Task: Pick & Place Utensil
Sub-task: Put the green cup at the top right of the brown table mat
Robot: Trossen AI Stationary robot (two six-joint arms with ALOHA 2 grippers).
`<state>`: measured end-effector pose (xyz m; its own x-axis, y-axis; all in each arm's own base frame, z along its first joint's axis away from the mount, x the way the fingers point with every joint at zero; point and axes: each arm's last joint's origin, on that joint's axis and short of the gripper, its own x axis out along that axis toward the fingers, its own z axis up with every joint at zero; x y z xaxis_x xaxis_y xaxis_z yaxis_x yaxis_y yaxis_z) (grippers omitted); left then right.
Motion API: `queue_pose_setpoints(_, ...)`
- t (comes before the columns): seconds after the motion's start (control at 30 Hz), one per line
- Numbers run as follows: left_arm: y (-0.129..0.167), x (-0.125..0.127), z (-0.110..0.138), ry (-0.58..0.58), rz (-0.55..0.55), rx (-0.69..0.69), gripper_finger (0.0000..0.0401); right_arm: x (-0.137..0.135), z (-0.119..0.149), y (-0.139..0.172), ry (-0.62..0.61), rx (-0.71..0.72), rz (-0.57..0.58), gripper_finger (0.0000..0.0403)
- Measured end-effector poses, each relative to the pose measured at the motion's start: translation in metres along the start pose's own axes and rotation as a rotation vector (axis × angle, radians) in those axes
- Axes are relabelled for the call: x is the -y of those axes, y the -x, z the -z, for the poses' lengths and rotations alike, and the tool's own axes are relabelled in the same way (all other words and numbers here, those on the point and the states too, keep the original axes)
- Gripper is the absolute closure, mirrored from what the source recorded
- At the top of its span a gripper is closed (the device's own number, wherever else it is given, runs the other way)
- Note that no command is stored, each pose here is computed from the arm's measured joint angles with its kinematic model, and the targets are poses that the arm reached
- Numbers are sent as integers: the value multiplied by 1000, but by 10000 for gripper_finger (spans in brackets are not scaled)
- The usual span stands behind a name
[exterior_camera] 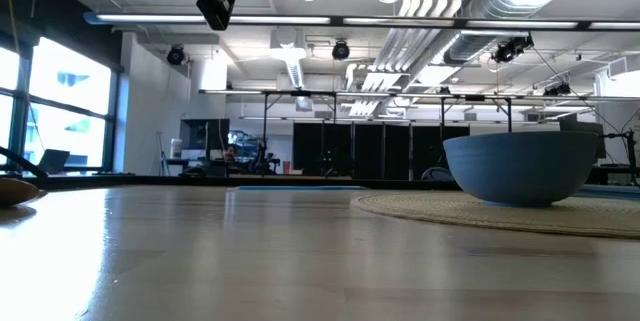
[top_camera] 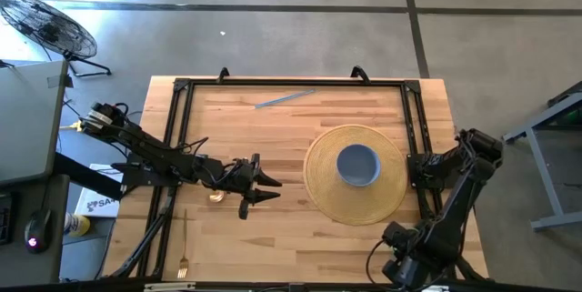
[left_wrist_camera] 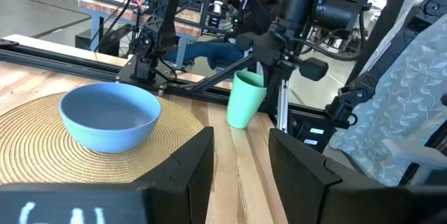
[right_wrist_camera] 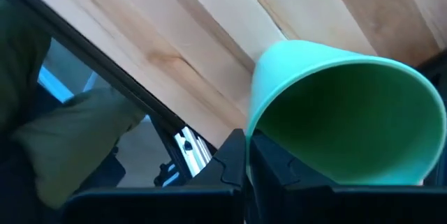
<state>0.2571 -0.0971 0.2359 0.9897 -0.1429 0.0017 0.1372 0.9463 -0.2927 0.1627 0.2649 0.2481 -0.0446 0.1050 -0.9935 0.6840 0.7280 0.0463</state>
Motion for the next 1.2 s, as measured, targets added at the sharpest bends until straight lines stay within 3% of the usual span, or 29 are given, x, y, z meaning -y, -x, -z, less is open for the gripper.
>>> queue_pose_setpoints(0.43, 0, 0, 0, 0, 0, -2, 265, -10, -9, 13, 97, 143, -34, 402)
queue_pose_setpoints(0.63, 0, 0, 0, 0, -1, -2, 265, -21, -10, 15, 169, 212, -141, 402)
queue_pose_setpoints(0.97, 0, 0, 0, 0, 0, -1, 265, -39, -25, 1, 229, 208, -165, 402)
queue_pose_setpoints(1.2, 0, 0, 0, 0, 14, -8, 265, -37, -29, 0, 243, 248, -141, 360)
